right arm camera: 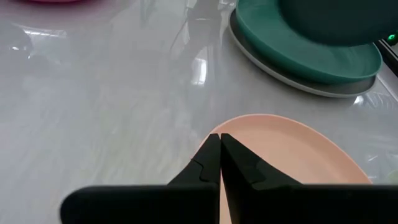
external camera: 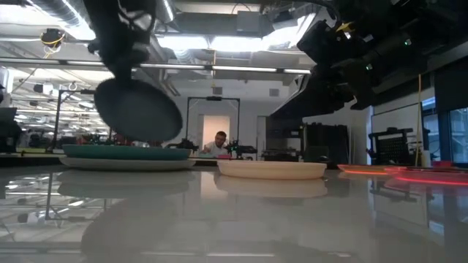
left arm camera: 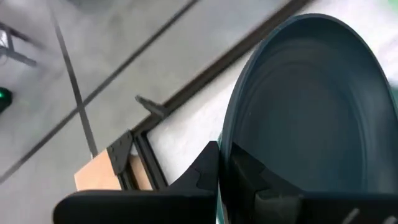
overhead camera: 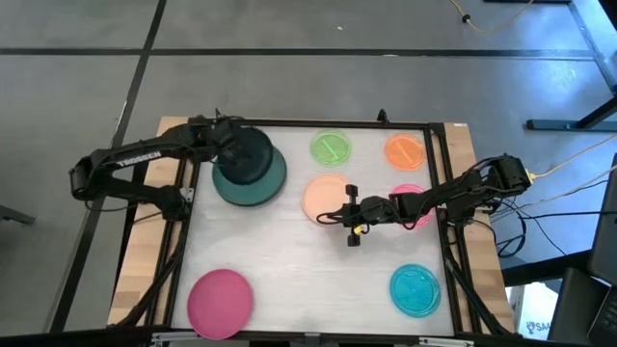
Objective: Stack plastic plates
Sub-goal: Stack the black plate on top of the dark green plate, then stack the pink plate on top of the black plate, then stack the light orange plate on top of the pink plate
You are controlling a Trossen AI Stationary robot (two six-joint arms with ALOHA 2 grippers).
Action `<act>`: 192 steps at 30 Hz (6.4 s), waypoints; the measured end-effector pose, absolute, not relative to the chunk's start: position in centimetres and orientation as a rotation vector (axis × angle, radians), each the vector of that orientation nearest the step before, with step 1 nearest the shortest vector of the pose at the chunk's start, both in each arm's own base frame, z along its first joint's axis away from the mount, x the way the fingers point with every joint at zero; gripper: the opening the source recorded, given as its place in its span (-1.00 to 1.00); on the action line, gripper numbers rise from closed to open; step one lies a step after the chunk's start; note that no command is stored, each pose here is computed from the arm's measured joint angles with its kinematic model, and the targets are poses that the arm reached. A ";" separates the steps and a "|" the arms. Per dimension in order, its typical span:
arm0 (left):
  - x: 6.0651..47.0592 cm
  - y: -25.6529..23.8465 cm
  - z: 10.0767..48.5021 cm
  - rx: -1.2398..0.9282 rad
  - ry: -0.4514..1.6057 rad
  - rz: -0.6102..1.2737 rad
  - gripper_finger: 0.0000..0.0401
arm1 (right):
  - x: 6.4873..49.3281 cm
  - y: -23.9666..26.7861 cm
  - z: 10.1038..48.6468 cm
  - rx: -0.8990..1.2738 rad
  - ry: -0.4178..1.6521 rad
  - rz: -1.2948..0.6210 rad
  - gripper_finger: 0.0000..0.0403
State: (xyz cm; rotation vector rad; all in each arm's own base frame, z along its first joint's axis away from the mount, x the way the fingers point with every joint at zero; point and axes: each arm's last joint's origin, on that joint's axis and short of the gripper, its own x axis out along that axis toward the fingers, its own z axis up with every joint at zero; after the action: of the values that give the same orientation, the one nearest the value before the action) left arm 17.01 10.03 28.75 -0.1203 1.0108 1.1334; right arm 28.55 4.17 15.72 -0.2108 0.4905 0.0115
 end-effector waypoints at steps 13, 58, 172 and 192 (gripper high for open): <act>16.7 11.3 25.0 -0.211 1.110 1.058 -0.95 | 28.6 4.2 15.7 -0.211 0.491 0.012 -0.97; 32.0 -0.7 18.9 -0.049 0.742 -0.039 -0.20 | 28.5 4.2 15.7 -0.211 0.491 0.012 -0.97; 15.2 9.2 26.2 -0.084 1.151 0.960 -0.94 | 28.8 4.2 16.1 -0.201 0.446 0.020 -0.97; 19.8 8.3 27.1 -0.203 0.697 0.593 -0.30 | 28.8 4.2 16.1 -0.201 0.447 0.021 -0.97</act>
State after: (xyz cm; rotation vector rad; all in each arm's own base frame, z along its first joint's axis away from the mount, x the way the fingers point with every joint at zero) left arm 19.83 8.31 27.07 -0.2033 0.6971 0.5927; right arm 28.75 4.24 16.10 -0.2009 0.4465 0.0206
